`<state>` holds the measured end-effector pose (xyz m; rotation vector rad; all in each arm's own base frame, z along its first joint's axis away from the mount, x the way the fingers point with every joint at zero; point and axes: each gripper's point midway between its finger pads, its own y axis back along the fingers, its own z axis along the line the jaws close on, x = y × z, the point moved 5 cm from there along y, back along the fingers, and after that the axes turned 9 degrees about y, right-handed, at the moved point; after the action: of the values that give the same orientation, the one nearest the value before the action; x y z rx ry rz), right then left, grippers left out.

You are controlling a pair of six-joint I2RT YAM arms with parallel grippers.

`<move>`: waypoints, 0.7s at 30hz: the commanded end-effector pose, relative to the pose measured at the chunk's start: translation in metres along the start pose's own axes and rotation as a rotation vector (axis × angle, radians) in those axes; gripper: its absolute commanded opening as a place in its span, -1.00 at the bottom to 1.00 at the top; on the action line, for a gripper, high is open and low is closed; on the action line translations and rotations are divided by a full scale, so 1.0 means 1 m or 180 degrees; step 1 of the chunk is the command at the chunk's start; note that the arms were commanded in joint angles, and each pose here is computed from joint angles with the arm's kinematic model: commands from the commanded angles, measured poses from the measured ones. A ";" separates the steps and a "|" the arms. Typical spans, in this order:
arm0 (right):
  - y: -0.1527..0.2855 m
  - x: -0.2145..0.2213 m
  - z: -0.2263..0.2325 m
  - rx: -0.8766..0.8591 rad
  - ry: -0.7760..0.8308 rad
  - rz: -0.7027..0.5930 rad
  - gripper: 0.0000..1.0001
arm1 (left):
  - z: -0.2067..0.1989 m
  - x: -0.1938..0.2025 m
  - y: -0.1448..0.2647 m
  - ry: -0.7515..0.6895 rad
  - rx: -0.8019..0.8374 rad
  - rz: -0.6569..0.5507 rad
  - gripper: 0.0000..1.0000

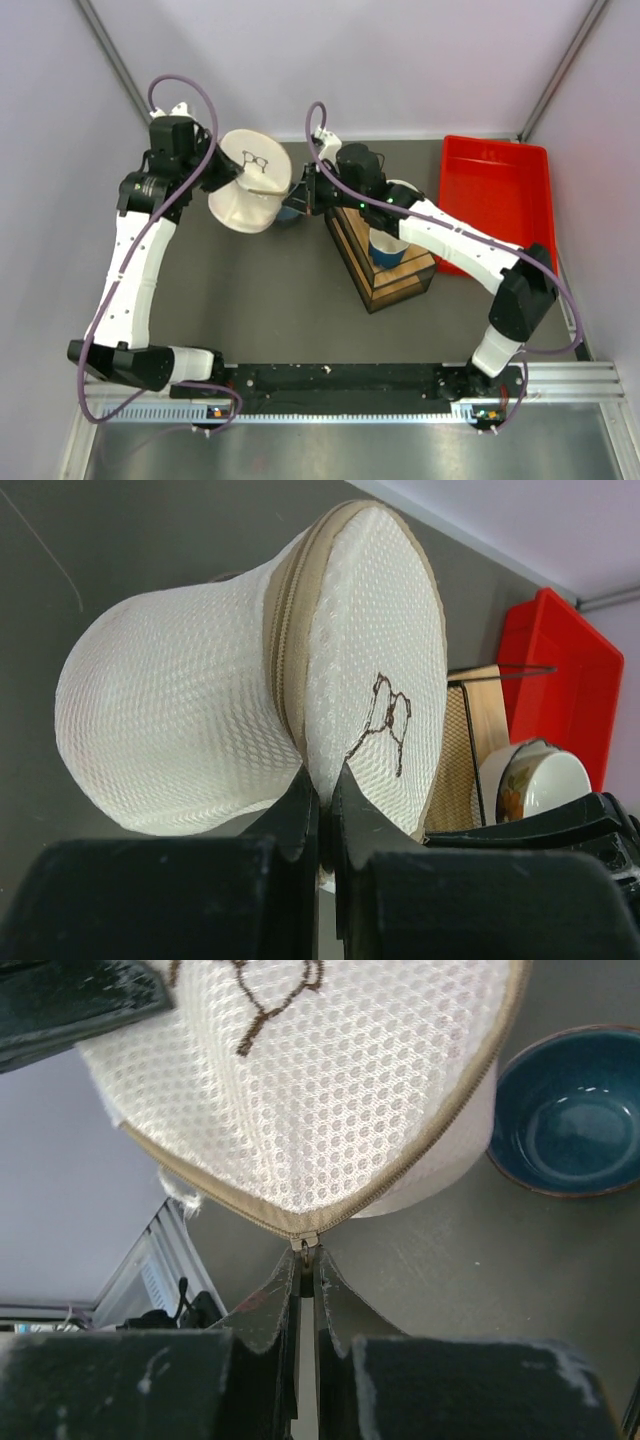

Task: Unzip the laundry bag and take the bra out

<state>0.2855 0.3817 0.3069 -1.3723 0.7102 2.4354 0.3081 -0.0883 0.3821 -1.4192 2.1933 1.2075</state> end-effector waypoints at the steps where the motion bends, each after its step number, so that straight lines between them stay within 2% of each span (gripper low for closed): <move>1: 0.026 -0.011 0.014 -0.0176 0.0234 -0.0065 -1.00 | -0.001 -0.032 0.001 -0.0156 0.0348 -0.0092 -1.00; 8: 0.017 0.007 0.040 -0.0554 0.0477 0.0197 -1.00 | 0.037 -0.008 -0.042 -0.0007 0.0229 0.0506 -1.00; 12: -0.001 0.035 0.053 -0.0699 0.0517 0.0489 -1.00 | 0.069 0.017 -0.066 0.0086 -0.0111 0.0757 -1.00; 17: -0.023 0.065 0.055 -0.0754 0.0499 0.0757 -1.00 | 0.102 0.015 -0.068 0.0165 -0.0690 0.0689 -1.00; 21: -0.041 0.084 0.050 -0.0735 0.0471 0.0904 -1.00 | 0.110 0.015 -0.075 0.0217 -0.0764 0.0693 -1.00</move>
<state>0.2397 0.4192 0.2296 -1.5643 0.8603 2.6724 0.3218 -0.0494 0.2628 -1.1892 2.5294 1.5491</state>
